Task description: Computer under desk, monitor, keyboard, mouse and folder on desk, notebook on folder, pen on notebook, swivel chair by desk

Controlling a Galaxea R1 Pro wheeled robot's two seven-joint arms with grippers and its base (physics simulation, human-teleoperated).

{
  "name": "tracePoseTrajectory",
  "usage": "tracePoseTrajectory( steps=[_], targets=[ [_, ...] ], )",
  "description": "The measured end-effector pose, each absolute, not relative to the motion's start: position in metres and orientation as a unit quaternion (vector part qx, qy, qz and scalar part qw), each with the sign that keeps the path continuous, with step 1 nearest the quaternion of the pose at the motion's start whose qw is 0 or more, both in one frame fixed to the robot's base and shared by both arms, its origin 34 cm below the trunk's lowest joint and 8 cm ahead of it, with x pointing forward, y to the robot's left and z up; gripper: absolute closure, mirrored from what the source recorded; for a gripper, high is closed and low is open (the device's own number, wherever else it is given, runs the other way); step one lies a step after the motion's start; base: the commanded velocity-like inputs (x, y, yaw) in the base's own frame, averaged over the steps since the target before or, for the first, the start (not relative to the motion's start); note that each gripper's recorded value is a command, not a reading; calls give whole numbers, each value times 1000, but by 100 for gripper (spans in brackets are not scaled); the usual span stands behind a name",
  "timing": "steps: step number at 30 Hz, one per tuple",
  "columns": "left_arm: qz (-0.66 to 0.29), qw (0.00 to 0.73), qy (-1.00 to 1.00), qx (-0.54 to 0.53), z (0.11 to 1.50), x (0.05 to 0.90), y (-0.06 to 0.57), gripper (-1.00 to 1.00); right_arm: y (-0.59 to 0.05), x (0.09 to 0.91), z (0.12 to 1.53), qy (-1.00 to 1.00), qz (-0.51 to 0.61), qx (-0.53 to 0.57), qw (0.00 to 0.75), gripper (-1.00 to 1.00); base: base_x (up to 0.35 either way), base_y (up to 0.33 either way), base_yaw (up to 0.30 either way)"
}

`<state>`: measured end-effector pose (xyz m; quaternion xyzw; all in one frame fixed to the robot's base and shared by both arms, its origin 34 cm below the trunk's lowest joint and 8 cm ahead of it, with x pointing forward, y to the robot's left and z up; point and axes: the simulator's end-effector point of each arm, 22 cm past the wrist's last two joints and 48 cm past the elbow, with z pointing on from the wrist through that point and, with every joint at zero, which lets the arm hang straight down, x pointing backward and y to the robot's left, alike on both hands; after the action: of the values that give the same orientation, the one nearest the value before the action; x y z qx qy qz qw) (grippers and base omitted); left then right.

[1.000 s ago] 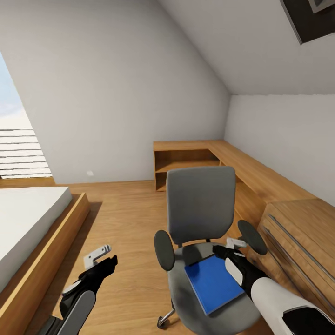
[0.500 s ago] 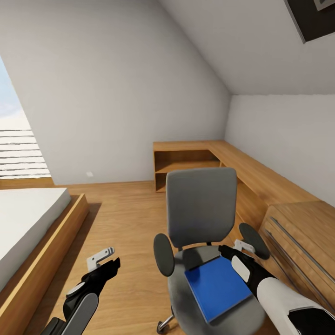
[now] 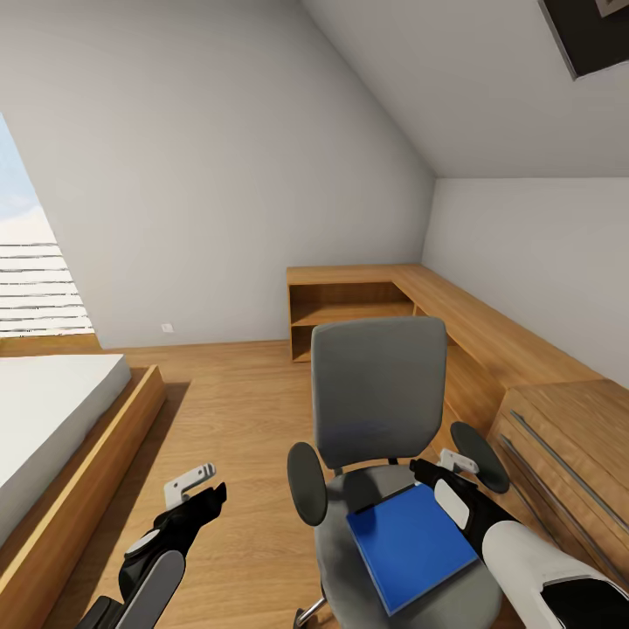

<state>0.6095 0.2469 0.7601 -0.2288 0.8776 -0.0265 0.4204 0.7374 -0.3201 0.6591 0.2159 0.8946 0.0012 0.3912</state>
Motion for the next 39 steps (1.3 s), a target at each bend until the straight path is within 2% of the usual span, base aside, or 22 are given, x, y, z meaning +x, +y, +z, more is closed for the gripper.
tracePoseTrajectory(
  steps=[39],
  targets=[
    [-29, 422, 877, -228, 696, 604, 245, -100, -320, 734, 596, 893, 1, 213, 397, -100, 0, 0, 0]
  ],
)
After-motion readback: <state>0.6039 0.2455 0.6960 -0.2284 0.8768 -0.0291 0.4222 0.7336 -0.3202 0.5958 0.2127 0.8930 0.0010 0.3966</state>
